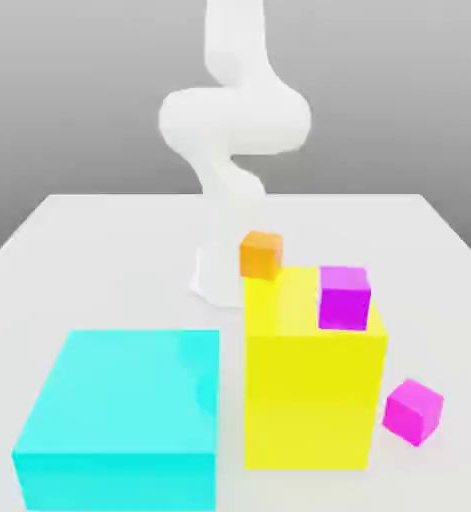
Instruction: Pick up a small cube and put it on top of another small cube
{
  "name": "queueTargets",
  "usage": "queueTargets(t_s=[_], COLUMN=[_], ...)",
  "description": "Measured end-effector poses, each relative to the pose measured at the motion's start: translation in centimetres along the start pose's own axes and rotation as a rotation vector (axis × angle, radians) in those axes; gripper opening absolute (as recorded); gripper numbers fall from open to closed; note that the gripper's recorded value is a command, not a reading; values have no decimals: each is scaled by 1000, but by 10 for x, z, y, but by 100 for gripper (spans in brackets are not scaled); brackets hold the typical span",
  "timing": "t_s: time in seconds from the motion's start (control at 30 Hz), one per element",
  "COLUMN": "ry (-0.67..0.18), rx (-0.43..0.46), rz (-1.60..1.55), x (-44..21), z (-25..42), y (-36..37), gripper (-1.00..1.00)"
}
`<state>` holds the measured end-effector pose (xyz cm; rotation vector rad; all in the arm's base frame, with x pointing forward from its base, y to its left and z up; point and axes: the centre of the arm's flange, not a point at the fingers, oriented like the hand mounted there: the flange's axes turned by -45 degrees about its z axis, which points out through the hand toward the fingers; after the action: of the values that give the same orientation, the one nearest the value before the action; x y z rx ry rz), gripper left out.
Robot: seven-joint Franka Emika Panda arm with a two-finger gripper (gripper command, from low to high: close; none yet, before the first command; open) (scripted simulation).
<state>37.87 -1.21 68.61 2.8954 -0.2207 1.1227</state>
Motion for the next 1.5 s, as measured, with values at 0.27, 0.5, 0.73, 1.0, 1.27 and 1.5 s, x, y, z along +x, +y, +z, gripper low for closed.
queueTargets(t_s=[0.27,0.5,0.73,1.0,1.27,1.5], ry=[-168,-285,-383,-478,-516,-513], rx=[-238,-403,-537,-628,-657,-655], rz=[352,668,1016,1424,1647,1649], x=[5,-25,-86,-177,-266,-265], z=[137,247,337,416,489,488], y=[57,132,222,295,329,329], gripper=[0,0,0,0,-100,-100])
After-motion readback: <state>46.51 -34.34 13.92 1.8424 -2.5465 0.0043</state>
